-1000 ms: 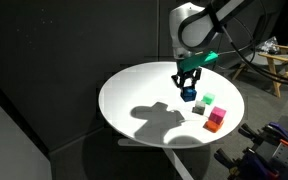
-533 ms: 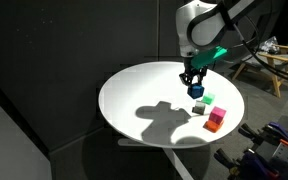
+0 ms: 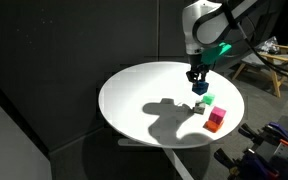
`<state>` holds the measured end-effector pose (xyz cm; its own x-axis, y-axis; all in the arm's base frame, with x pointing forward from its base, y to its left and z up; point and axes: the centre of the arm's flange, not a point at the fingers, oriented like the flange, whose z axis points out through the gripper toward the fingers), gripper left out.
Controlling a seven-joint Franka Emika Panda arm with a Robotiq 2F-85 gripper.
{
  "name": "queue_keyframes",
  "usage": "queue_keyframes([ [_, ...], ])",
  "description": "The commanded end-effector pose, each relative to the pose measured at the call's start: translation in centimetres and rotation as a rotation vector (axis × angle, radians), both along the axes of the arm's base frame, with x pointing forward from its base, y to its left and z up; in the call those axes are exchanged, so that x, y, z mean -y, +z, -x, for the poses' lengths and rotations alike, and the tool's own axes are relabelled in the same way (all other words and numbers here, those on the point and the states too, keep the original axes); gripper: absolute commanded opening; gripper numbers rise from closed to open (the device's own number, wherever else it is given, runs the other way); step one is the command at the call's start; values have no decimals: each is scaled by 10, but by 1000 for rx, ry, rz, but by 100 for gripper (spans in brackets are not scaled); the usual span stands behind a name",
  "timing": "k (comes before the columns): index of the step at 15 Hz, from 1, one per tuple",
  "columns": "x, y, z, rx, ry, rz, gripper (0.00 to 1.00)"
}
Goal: Pick up the blue block and put it on top of the gray block
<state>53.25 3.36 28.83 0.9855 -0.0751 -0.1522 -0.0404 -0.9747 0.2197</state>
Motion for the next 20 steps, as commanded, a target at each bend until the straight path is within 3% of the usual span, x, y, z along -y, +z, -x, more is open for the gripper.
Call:
queue_keyframes([
  [1,13,-3,1,11,69,-1,31],
  [20,38,-44,13,11,284,8,31],
])
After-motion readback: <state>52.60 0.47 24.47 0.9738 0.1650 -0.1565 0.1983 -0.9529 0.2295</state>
